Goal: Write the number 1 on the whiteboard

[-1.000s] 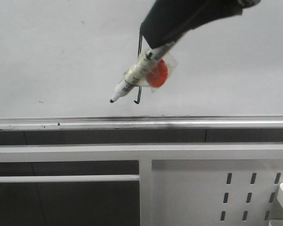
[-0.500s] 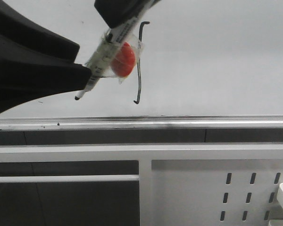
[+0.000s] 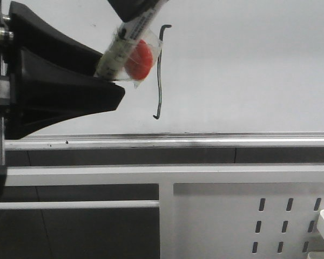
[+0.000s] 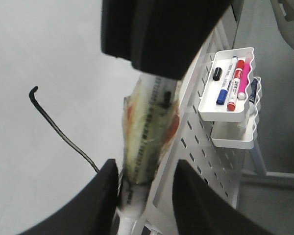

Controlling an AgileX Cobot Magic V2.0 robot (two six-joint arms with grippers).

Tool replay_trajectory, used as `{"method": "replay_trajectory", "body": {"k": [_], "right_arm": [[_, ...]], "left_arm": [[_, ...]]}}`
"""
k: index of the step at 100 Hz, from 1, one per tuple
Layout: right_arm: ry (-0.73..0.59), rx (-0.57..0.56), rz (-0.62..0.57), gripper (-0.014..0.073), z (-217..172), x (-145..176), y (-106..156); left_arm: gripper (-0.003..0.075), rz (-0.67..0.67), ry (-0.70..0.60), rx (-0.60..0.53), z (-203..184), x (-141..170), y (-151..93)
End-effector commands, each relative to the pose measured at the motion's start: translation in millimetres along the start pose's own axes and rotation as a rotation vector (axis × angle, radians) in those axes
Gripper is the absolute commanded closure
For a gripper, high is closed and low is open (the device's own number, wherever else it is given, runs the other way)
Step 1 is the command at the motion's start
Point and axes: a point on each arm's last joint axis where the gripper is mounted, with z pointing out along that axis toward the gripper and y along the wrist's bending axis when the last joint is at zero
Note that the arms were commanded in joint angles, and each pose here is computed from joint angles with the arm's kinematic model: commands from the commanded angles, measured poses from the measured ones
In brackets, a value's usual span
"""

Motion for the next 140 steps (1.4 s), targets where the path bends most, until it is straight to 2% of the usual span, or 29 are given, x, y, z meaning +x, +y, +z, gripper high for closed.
{"method": "replay_trajectory", "body": {"k": [1, 7, 12, 22, 75, 84, 89, 94, 99, 104, 114, 124, 131, 140], "right_arm": [[-0.114, 0.009, -0.014, 0.0666, -12.3, -16.7, -3.2], [-0.112, 0.009, -0.014, 0.0666, -12.3, -16.5, -3.2], [-0.112, 0.008, -0.013, 0.0666, -12.3, -16.6, -3.1], [-0.112, 0.006, -0.009, 0.0666, -12.3, -16.5, -2.9], [-0.109, -0.002, 0.004, 0.0650, -11.5, -16.3, -2.1], [-0.114, -0.007, 0.013, 0.0517, -12.0, -17.2, -1.8], [-0.120, -0.008, 0.013, 0.0394, -12.8, -17.8, -1.9], [-0.120, -0.008, 0.013, 0.0233, -12.8, -17.8, -1.9], [-0.114, -0.004, 0.014, 0.0123, -13.4, -17.1, -2.7], [-0.100, 0.006, 0.006, 0.0081, -17.1, -15.4, -4.0], [-0.045, 0.034, -0.001, 0.0110, -29.5, -8.7, -8.0], [-0.008, 0.055, 0.027, 0.0205, -50.3, -1.5, -12.2], [-0.009, 0.066, 0.066, 0.0318, -68.2, 3.3, -15.0], [-0.025, 0.078, 0.101, 0.0539, -91.3, 9.3, -18.4]], "left_arm": [[0.0478, 0.001, -0.123, -0.022, 0.4, -19.7, 6.2], [0.0487, 0.001, -0.123, -0.022, 0.4, -19.7, 6.2], [0.0538, 0.001, -0.123, -0.022, 0.4, -19.7, 6.2], [0.0743, 0.001, -0.123, -0.022, 0.4, -19.7, 6.2], [0.0740, -0.014, -0.070, -0.026, 0.9, -14.9, 6.6], [0.0740, -0.015, -0.070, -0.026, 0.9, -14.9, 6.7], [0.0740, -0.015, -0.070, -0.026, 0.9, -14.9, 6.7], [0.0740, -0.027, -0.071, -0.032, 0.8, -14.9, 7.3], [0.0740, -0.060, -0.067, -0.045, 0.5, -13.6, 7.9], [0.0740, -0.114, -0.059, -0.067, -0.1, -10.8, 8.6], [0.0740, -0.250, -0.053, -0.116, -4.2, 0.0, 6.6], [0.0740, -0.326, -0.135, -0.151, -12.0, 8.7, -0.2], [0.0740, -0.366, -0.181, -0.176, -19.0, 16.4, -5.6], [0.0740, -0.460, -0.191, -0.251, -28.7, 30.5, -8.5]]}}
